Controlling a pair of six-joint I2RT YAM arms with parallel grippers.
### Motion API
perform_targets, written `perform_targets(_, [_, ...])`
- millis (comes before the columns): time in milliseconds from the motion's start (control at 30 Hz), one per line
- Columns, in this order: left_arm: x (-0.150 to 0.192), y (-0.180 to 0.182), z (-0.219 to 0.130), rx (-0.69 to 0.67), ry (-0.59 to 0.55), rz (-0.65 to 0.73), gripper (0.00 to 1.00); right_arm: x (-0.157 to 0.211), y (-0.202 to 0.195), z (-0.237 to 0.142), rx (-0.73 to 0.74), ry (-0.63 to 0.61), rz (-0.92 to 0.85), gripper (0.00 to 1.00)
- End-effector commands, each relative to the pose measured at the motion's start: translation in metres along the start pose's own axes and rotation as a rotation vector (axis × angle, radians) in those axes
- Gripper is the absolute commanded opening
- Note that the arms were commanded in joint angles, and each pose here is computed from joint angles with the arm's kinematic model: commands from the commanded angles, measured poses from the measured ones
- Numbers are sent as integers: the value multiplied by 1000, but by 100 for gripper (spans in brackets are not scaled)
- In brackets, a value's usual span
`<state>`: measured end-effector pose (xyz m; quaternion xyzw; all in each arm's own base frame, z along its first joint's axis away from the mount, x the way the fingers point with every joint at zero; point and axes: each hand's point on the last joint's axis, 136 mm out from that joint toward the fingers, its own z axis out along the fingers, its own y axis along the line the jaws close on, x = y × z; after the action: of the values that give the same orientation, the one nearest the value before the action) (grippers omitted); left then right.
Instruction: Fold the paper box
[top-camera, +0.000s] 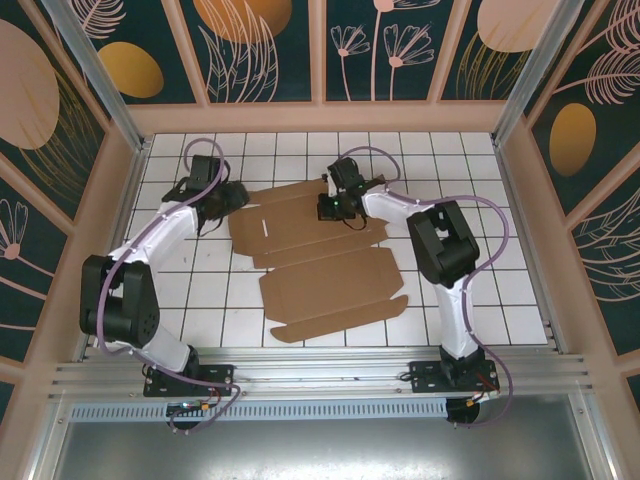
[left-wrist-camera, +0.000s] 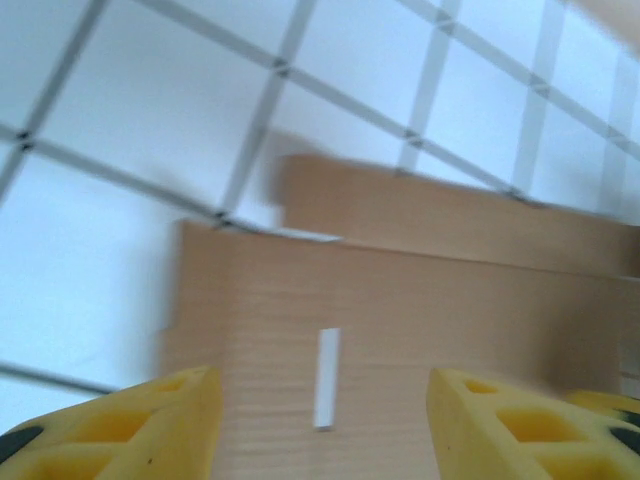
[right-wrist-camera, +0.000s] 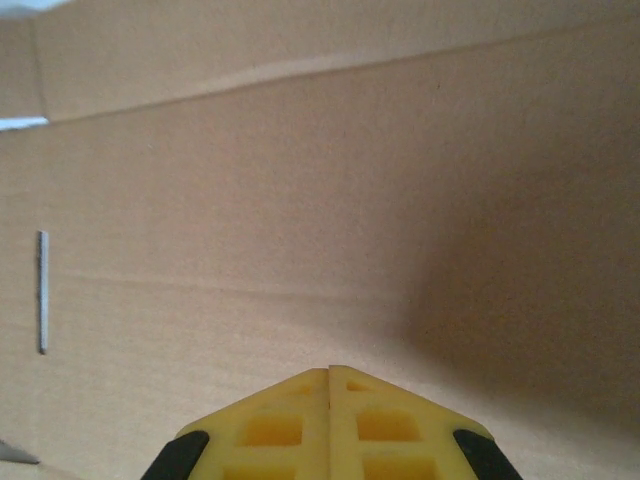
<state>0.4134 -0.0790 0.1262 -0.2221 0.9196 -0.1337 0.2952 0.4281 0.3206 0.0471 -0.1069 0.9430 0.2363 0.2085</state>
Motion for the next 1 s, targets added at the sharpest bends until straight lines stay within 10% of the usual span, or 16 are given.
perform_targets(0, [24, 35, 17, -121, 72, -3, 57, 6, -5, 8, 47, 24, -39, 0])
perform_targets(567, [60, 41, 81, -84, 245, 87, 49, 33, -12, 28, 1, 99, -25, 0])
perform_targets(967, [58, -9, 72, 316, 277, 32, 30, 49, -27, 44, 9, 143, 1, 0])
